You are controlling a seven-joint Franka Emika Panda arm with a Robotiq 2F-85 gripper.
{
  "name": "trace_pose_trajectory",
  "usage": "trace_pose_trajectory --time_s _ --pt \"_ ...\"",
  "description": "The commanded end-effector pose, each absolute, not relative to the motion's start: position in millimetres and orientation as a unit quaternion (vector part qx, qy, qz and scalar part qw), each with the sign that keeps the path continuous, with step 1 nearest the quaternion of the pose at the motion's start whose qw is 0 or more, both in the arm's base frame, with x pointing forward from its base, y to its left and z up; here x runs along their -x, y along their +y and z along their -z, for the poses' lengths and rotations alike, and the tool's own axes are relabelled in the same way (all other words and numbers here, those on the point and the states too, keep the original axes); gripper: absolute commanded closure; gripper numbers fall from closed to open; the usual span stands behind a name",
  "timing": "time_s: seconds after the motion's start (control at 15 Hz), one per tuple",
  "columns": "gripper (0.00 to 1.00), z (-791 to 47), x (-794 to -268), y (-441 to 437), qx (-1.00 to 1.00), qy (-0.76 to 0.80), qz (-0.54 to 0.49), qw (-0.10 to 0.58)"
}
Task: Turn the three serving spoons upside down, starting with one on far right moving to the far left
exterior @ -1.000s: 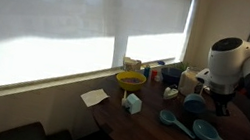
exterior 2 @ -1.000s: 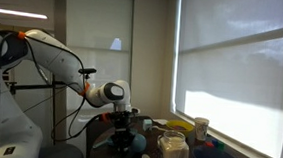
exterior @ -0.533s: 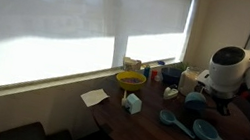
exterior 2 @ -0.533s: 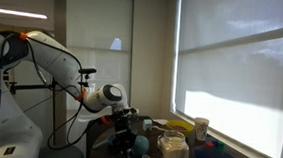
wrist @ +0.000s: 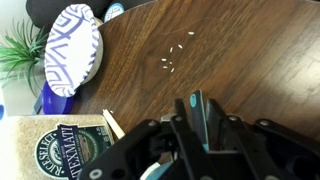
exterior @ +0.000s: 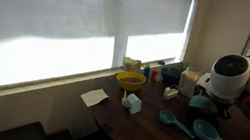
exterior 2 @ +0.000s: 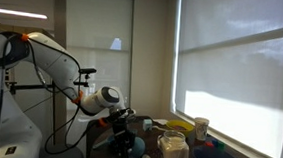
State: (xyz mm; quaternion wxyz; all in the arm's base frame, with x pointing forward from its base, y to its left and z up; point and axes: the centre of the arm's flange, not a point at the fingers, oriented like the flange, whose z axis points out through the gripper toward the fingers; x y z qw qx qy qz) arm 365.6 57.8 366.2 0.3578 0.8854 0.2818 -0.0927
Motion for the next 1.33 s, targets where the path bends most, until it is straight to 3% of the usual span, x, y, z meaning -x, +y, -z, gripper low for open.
trace_pose_trajectory --time_s 0.0,0.33,0.4,1.13,1.2,1.27 --pt "0.39 -374 -362 61 -0.887 0.278 0.073 0.361" --pt "0.04 -402 -362 57 -0.909 0.264 0.06 0.318" --pt "0.01 -409 -361 55 -0.916 0.262 0.062 0.298" --pt "0.0 -453 -350 8 -0.972 0.206 0.113 0.022" --pt "0.0 -441 -353 15 -0.969 0.211 0.105 0.067" --pt "0.0 -443 -352 11 -0.971 0.209 0.107 0.049"
